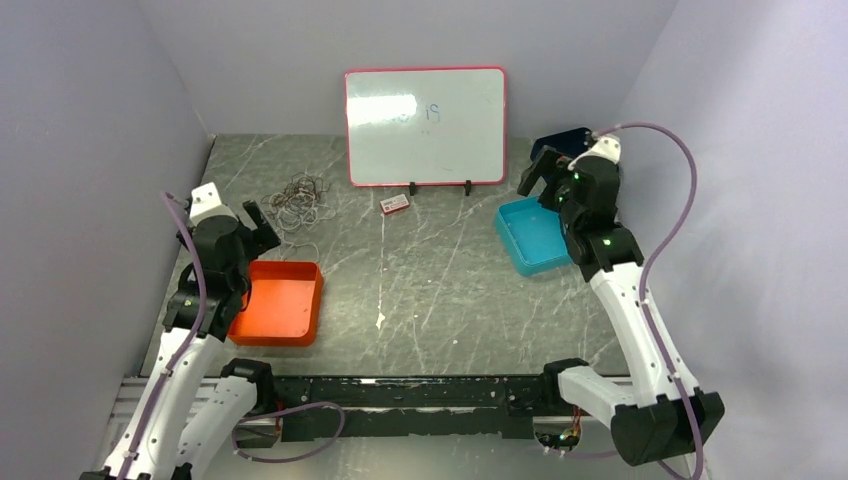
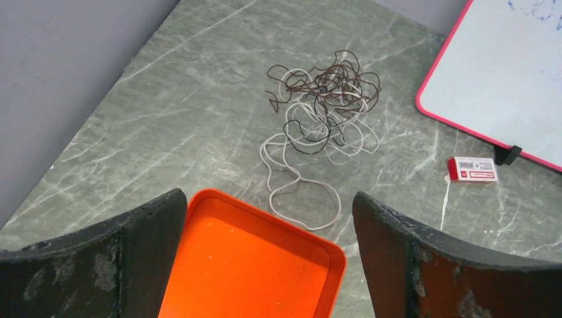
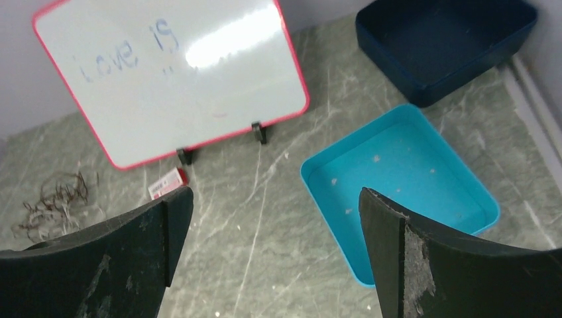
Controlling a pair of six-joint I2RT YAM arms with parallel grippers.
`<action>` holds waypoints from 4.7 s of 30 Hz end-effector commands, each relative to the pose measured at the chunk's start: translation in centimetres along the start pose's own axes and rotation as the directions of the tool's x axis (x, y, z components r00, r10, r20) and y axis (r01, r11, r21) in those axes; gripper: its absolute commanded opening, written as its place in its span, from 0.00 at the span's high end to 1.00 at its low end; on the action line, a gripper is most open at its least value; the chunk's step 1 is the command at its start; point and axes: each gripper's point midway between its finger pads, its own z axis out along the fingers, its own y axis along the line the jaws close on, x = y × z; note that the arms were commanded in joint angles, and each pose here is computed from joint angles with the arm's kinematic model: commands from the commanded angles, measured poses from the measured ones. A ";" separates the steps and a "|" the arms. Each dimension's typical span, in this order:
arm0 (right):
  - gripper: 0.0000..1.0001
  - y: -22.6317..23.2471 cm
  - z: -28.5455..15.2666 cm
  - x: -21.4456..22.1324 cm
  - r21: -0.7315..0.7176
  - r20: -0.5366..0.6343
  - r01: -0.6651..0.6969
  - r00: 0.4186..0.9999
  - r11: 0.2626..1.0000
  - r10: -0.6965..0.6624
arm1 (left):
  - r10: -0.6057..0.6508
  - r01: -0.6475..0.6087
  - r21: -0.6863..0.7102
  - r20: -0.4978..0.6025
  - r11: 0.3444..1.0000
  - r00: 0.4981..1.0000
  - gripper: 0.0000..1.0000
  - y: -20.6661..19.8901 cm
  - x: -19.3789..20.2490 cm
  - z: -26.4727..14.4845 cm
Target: Untangle the cables
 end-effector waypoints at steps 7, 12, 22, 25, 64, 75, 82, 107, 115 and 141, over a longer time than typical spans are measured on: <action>0.00 11.9 -0.5 10.9 -0.298 -0.303 0.047 0.942 0.953 -0.141 | -0.031 0.030 0.010 0.084 1.000 0.996 0.00 0.1 -3.2 -0.9; 0.00 20.6 -4.0 18.4 -0.499 -0.384 0.022 0.891 0.866 -0.243 | -0.085 0.090 -0.037 0.113 0.995 0.990 0.00 1.1 -3.9 -1.3; 0.00 32.8 -9.4 30.3 -0.660 -0.479 -0.062 0.803 0.749 -0.356 | -0.120 0.131 -0.063 0.154 0.989 0.981 0.00 2.1 -4.6 -2.0; 0.00 35.1 -9.3 33.3 -0.668 -0.484 -0.034 0.779 0.743 -0.400 | -0.124 0.135 -0.062 0.154 0.989 0.980 0.00 2.2 -4.6 -2.0; 0.00 7.8 4.1 29.1 -0.049 -0.507 0.437 0.764 0.898 -0.399 | -0.112 0.116 -0.027 0.112 0.993 0.987 0.00 1.3 -3.9 -1.1; 0.00 15.4 1.2 18.6 -0.285 -0.313 0.223 0.897 0.932 -0.311 | -0.111 0.114 -0.021 0.111 0.993 0.988 0.00 1.2 -4.0 -0.9; 0.00 23.9 -2.6 25.9 -0.396 -0.413 0.147 0.853 0.906 -0.319 | -0.110 0.114 -0.031 0.103 0.993 0.988 0.00 1.3 -3.8 -0.7; 0.00 12.7 1.4 33.8 -0.141 -0.552 0.481 0.687 0.865 -0.472 | -0.107 0.109 -0.019 0.087 0.994 0.990 0.00 1.0 -3.5 -0.4; 0.00 5.1 2.2 31.2 0.021 -0.591 0.453 0.724 0.891 -0.354 | -0.107 0.108 -0.005 0.088 0.994 0.990 0.00 0.7 -3.6 -0.4; 0.00 -0.4 5.9 8.1 0.255 -0.144 0.045 0.989 0.966 -0.007 | -0.105 0.105 0.001 0.077 0.994 0.991 0.00 0.6 -3.4 -0.2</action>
